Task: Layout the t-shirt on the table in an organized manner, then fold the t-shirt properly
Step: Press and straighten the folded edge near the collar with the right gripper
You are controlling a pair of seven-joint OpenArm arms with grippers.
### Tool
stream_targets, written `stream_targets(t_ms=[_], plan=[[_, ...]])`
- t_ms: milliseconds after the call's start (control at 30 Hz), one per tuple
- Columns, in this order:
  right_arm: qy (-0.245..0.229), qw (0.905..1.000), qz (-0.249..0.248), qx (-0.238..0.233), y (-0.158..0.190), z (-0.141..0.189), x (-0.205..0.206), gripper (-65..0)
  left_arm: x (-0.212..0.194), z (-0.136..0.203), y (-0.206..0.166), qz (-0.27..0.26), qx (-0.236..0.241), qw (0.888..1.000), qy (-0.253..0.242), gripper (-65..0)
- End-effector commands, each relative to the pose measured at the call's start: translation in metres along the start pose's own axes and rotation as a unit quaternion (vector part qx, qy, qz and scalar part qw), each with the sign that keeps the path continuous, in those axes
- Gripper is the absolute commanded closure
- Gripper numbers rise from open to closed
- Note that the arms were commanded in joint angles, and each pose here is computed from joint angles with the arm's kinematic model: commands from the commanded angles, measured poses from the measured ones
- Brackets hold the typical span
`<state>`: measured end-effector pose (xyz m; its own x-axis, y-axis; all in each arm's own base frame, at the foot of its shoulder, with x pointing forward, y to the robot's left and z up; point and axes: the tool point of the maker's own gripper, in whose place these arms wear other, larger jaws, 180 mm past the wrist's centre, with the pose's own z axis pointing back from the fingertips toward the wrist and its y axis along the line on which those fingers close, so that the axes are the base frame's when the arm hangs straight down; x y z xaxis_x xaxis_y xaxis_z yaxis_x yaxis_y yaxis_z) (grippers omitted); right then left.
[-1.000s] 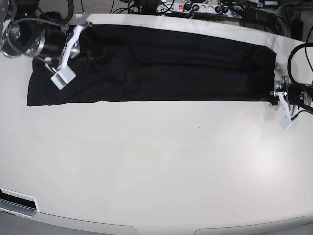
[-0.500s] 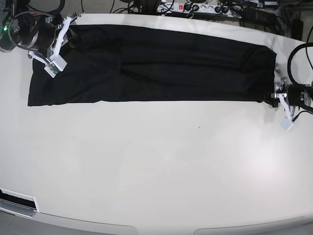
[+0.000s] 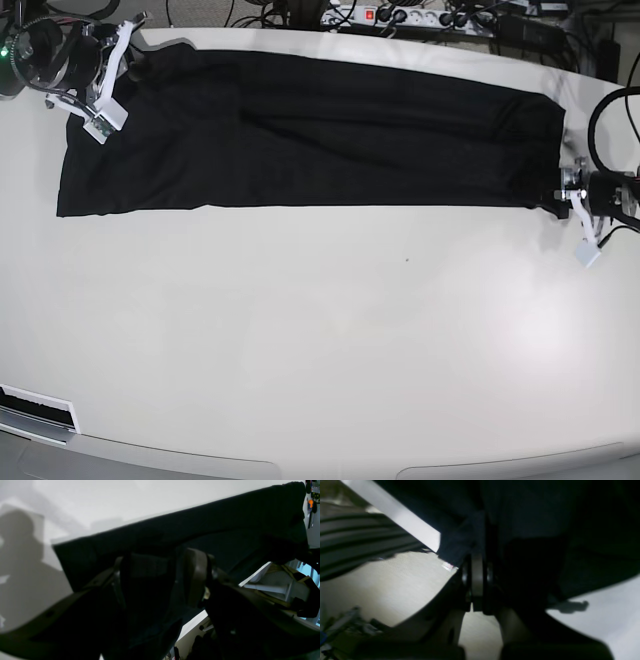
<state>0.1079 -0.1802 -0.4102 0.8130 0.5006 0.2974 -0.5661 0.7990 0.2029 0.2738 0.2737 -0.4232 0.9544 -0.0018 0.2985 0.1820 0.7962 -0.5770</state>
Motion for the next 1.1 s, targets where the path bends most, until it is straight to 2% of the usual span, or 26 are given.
stream_targets(t_ms=[0, 200, 333, 400, 633, 767, 867, 967, 1067], plan=[[-0.015, 0.9998, 0.012, -0.008, -0.004, 0.005, 0.007, 0.0, 0.016, 0.014, 0.001, -0.011, 0.003, 1.000, -0.021, -31.6], [-0.085, 0.9961, -0.025, 0.001, -0.003, 0.008, 0.035, 0.0, 0.016, 0.013, 0.001, -0.011, 0.003, 1.000, -0.021, -31.6], [-0.107, 0.9932, -0.041, -0.019, -0.016, 0.013, 0.053, -15.0, 0.016, 0.014, 0.001, -0.011, 0.003, 1.000, -0.021, -31.6], [-0.118, 0.9919, -0.041, -0.024, -0.021, 0.015, 0.062, -19.3, 0.016, 0.013, 0.001, -0.011, 0.003, 1.000, -0.021, -31.6], [-0.170, 0.9852, -0.019, -0.013, -0.025, 0.027, 0.098, -19.8, 0.016, 0.013, 0.001, -0.011, 0.003, 1.000, -0.021, -31.6], [-0.166, 0.9839, -0.020, -0.063, -0.046, 0.031, 0.105, -19.8, 0.016, 0.013, 0.001, -0.011, 0.003, 1.000, -0.021, -31.6], [-0.197, 0.9740, -0.050, -0.100, -0.063, 0.039, 0.116, -19.8, 0.016, 0.013, 0.001, -0.011, 0.003, 1.000, -0.021, -31.6], [-0.233, 0.9655, -0.052, -0.103, -0.064, 0.044, 0.129, -19.8, 0.016, 0.013, 0.001, -0.011, 0.003, 1.000, -0.021, -31.6], [-0.242, 0.9633, -0.053, -0.104, -0.064, 0.045, 0.134, -19.7, 0.016, 0.013, 0.001, -0.011, 0.003, 1.000, -0.021, -31.6]])
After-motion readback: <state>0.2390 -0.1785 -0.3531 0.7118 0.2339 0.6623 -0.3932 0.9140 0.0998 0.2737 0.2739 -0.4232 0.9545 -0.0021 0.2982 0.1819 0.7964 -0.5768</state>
